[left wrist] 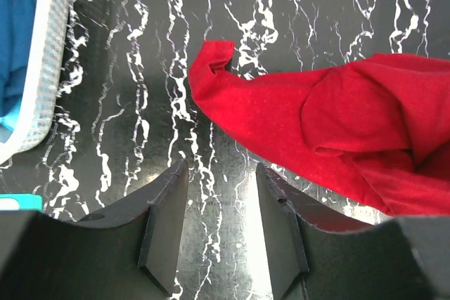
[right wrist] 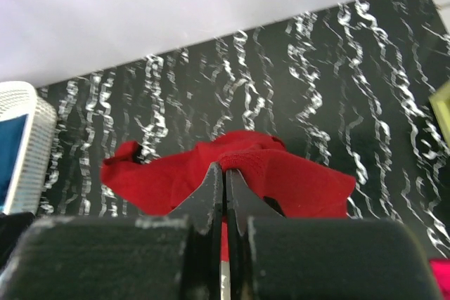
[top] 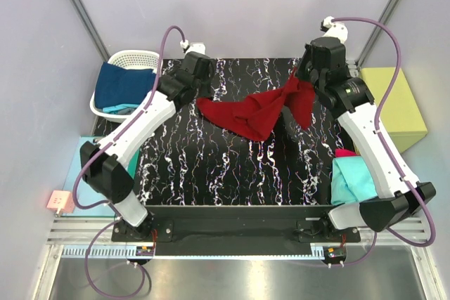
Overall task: Fold and stack the t-shirts
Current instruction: Flatten out the tshirt
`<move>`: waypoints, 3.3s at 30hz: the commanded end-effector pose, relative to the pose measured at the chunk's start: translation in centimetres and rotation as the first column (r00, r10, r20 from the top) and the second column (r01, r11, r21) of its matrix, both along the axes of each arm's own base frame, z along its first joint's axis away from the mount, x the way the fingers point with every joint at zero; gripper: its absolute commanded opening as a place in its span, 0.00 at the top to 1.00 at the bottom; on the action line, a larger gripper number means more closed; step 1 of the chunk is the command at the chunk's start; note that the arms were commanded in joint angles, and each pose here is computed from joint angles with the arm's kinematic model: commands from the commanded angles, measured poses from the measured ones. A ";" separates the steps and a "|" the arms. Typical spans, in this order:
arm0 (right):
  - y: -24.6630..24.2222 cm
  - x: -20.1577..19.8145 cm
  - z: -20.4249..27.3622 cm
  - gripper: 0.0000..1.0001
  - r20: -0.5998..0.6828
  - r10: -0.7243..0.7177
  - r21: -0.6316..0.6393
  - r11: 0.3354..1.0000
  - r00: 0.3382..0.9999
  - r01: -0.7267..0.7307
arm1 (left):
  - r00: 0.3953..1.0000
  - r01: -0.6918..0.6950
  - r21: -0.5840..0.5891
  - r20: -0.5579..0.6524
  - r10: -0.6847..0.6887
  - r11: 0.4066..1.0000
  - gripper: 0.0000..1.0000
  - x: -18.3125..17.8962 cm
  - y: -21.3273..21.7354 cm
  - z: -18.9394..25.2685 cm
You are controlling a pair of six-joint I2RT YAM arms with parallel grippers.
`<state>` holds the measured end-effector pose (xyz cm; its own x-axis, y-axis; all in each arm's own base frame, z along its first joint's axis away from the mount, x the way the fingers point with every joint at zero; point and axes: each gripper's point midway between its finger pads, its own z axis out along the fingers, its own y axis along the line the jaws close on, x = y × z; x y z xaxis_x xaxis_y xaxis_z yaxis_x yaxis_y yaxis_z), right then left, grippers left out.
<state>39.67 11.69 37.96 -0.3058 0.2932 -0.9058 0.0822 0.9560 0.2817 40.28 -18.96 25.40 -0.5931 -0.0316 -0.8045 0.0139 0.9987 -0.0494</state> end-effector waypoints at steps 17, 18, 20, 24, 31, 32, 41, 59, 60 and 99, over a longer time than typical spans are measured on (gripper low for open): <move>-2.4 -2.4 -6.0 1.00 -0.111 -0.082 -0.073 0.995 0.990 0.074 | 0.972 0.123 -0.068 -0.195 -0.134 0.990 0.51 5.1 -7.4 -12.2; -2.3 -2.4 -6.1 1.00 -0.116 -0.079 -0.077 0.995 0.990 0.070 | 0.972 0.118 -0.068 -0.198 -0.130 0.991 0.51 5.4 -7.4 -12.4; -2.1 -2.3 -6.3 1.00 -0.120 -0.071 -0.078 0.995 0.990 0.061 | 0.973 0.101 -0.076 -0.201 -0.115 0.992 0.50 6.0 -7.2 -12.7; -2.0 -2.2 -6.9 1.00 -0.135 -0.064 -0.091 0.995 0.989 0.052 | 0.979 0.054 -0.057 -0.192 -0.064 0.997 0.48 7.7 -5.8 -12.9; -1.9 -2.0 -7.7 1.00 -0.151 -0.055 -0.103 0.994 0.987 0.039 | 0.970 -0.096 -0.040 -0.228 0.085 0.995 0.46 10.3 -0.2 -14.6; -1.8 -1.9 -7.8 1.00 -0.152 -0.053 -0.105 0.994 0.987 0.037 | 0.970 -0.095 -0.035 -0.228 0.085 0.995 0.46 10.5 0.1 -14.6; -1.4 -1.5 -8.3 1.00 -0.164 -0.042 -0.104 0.994 0.985 0.025 | 0.944 -0.078 0.005 -0.320 0.075 0.997 0.47 10.5 0.4 -18.8; -1.0 0.5 -2.2 1.00 -0.016 -0.065 -0.037 0.997 0.998 0.064 | 0.980 -0.158 -0.127 0.100 0.171 0.979 1.00 5.4 4.5 3.0; -0.9 0.8 -1.0 1.00 0.016 -0.066 -0.021 0.998 0.998 0.067 | 0.975 -0.151 -0.143 0.144 0.172 0.978 1.00 4.8 4.7 5.3; -1.3 -9.0 21.8 1.00 0.578 -0.036 0.054 0.999 0.815 0.005 | 0.698 -0.083 -0.238 0.680 0.227 0.968 1.00 -14.7 9.3 34.3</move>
<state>33.56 12.39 53.98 0.1085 0.2819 -0.9533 -0.0736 0.9586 0.2751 28.37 -13.20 55.07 0.0241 -0.1919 -0.9811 0.0194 0.9813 -0.1915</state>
